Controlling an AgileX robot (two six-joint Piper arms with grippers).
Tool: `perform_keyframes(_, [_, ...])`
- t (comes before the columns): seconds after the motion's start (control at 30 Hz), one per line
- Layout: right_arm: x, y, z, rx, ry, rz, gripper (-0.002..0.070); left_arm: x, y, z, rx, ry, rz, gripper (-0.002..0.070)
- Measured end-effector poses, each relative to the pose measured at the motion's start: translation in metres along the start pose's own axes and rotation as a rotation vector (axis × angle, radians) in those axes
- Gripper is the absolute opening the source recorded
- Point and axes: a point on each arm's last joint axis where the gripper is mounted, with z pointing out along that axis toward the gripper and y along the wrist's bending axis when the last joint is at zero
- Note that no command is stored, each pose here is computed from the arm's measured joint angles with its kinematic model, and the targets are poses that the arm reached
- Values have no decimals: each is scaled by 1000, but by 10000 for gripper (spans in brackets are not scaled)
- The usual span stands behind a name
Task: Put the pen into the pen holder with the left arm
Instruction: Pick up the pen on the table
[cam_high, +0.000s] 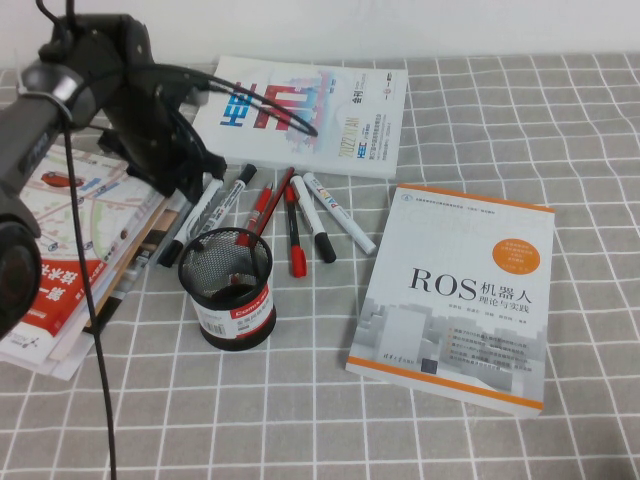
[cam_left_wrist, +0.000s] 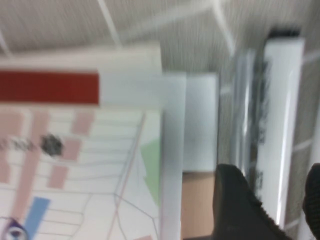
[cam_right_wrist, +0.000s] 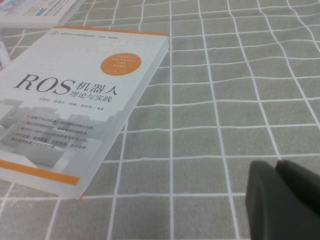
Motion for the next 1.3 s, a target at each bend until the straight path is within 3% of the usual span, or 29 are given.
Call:
perform_keyframes(0.97, [0, 0, 0, 0, 0, 0, -15, -1, 4, 14, -33, 24, 29, 266])
perform_keyframes(1.3, [0, 0, 0, 0, 0, 0, -15, 0, 5, 23, -36, 43, 34, 161])
